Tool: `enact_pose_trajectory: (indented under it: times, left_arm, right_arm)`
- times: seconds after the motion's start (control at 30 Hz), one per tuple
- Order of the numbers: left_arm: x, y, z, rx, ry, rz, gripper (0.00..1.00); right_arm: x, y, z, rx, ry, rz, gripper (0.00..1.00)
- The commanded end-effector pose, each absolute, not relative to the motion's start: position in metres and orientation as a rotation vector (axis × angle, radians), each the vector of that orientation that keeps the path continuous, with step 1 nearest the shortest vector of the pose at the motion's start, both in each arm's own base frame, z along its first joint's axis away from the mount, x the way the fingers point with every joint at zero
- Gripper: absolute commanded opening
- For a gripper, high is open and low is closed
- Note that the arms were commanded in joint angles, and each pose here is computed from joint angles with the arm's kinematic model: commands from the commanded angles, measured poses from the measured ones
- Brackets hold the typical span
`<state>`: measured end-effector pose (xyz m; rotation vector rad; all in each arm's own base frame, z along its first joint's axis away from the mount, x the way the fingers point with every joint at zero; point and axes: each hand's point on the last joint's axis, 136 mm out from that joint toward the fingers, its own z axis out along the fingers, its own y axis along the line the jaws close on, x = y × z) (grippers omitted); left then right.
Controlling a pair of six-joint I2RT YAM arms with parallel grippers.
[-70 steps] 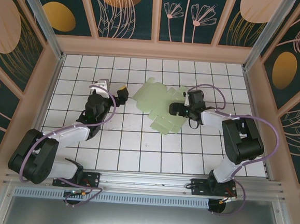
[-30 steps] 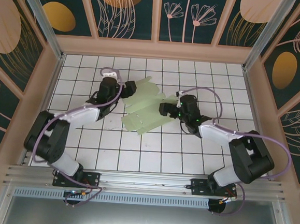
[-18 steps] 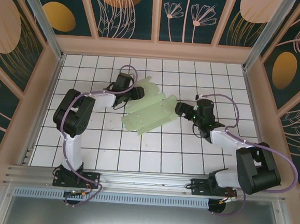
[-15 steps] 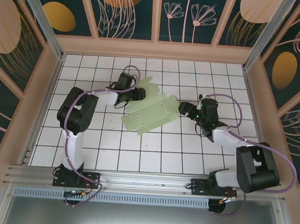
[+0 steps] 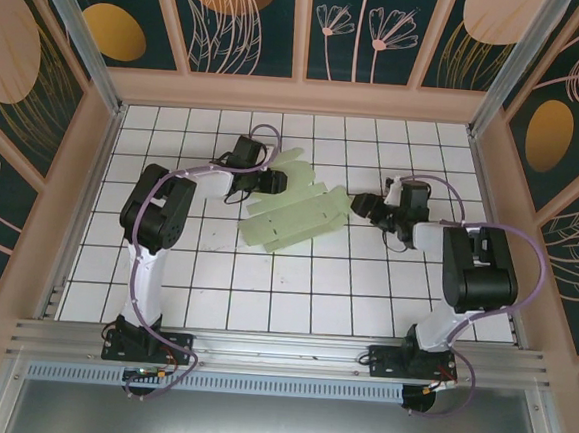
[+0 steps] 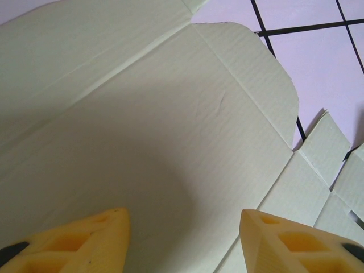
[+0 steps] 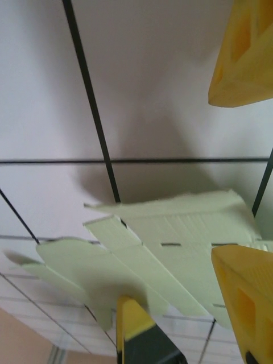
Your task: Fold the paper box
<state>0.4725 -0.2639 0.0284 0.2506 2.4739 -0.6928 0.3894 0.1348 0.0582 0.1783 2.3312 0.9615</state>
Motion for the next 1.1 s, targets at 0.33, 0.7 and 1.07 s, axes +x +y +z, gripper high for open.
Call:
enact_pose_trajectory:
  times: [0.33, 0.7, 1.07]
  left_arm:
    - [0.456, -0.269, 0.046, 0.243, 2.445, -0.802, 0.56]
    - [0.409, -0.246, 0.048, -0.035, 2.487, -0.885, 0.62]
    - [0.402, -0.229, 0.082, -0.127, 2.407, -0.838, 0.76]
  right_arm:
    - [0.405, 0.173, 0.060, 0.057, 2.325, 1.068, 0.41]
    - [0.452, 0.184, 0.045, -0.005, 2.363, 1.006, 0.15]
    - [0.489, 0.171, 0.087, -0.016, 2.263, 0.807, 0.51]
